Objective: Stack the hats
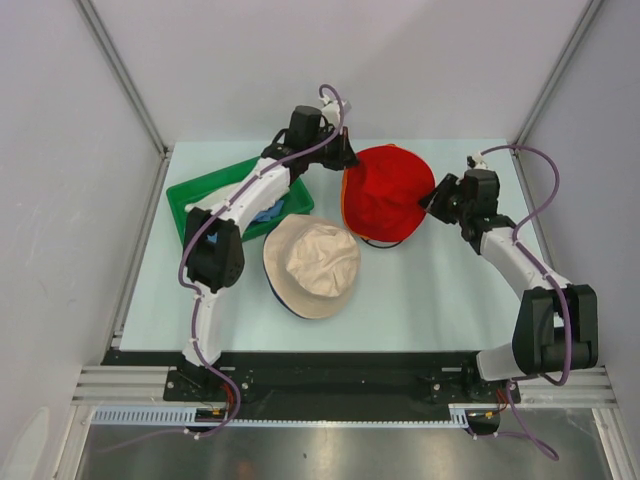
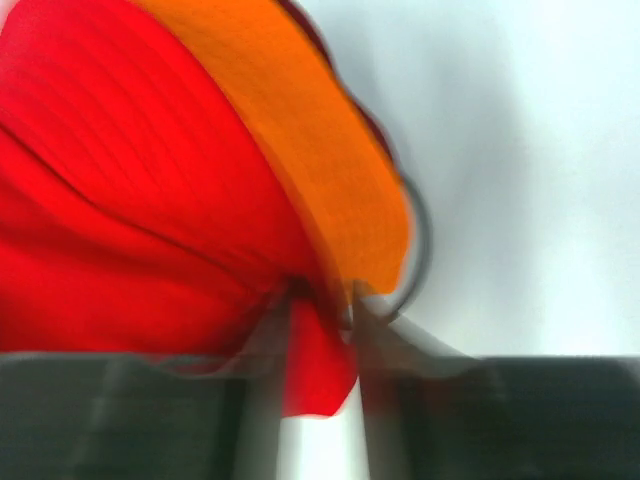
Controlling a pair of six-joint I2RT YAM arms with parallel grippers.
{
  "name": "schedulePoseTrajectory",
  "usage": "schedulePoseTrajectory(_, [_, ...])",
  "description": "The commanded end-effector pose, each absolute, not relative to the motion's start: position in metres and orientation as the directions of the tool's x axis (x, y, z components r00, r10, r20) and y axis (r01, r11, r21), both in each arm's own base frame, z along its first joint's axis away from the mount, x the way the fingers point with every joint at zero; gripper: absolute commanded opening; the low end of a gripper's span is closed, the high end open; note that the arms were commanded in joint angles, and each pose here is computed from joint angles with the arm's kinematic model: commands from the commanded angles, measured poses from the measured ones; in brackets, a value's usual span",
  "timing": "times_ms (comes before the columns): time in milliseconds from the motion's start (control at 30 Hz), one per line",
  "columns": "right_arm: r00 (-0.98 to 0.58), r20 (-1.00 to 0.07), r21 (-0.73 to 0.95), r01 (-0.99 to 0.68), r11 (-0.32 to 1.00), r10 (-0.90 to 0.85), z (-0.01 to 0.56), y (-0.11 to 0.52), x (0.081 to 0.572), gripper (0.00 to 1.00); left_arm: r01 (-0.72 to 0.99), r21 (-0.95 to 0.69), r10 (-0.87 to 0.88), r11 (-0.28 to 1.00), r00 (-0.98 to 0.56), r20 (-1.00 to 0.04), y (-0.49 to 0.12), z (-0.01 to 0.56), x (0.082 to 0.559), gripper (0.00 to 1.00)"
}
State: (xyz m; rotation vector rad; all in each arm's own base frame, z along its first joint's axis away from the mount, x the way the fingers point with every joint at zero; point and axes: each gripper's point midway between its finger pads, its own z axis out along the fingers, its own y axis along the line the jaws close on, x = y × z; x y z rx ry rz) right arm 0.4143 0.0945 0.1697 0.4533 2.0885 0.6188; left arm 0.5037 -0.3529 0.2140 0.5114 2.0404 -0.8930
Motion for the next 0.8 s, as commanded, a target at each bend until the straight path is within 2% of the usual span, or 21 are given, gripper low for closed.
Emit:
schedulePoseTrajectory(0, [-0.552, -0.677, 0.515, 0.118, 0.849, 0.487, 0.157, 0.078, 0.406, 0.53, 0.575, -0.297, 0.102, 0.762, -0.560, -0.822, -0.322, 0.181, 0.524, 0.00])
schedulePoseTrajectory(67, [-0.536, -0.699, 0.514, 0.084, 0.854, 0.474, 0.173, 0.075, 0.404, 0.72, 0.607, -0.294, 0.108, 0.738, -0.537, -0.837, -0.328, 0.187, 0.522, 0.00])
schedulePoseTrajectory(133, [-0.520, -0.708, 0.522, 0.070, 0.850, 0.478, 0.190, 0.066, 0.403, 0.77, 0.630, -0.287, 0.115, 0.722, -0.518, -0.848, -0.331, 0.193, 0.521, 0.00])
schedulePoseTrajectory(267, [-0.438, -0.756, 0.562, -0.052, 0.826, 0.487, 0.233, 0.052, 0.404, 0.79, 0.673, -0.266, 0.142, 0.690, -0.486, -0.862, -0.336, 0.198, 0.517, 0.01])
schedulePoseTrajectory(400, [-0.424, -0.790, 0.572, -0.247, 0.782, 0.443, 0.259, 0.073, 0.404, 0.79, 0.682, -0.261, 0.146, 0.683, -0.477, -0.866, -0.337, 0.201, 0.514, 0.00])
schedulePoseTrajectory(767, [-0.450, -0.790, 0.603, -0.442, 0.664, 0.417, 0.250, 0.099, 0.436, 0.75, 0.703, -0.253, 0.150, 0.664, -0.457, -0.877, -0.342, 0.208, 0.509, 0.00])
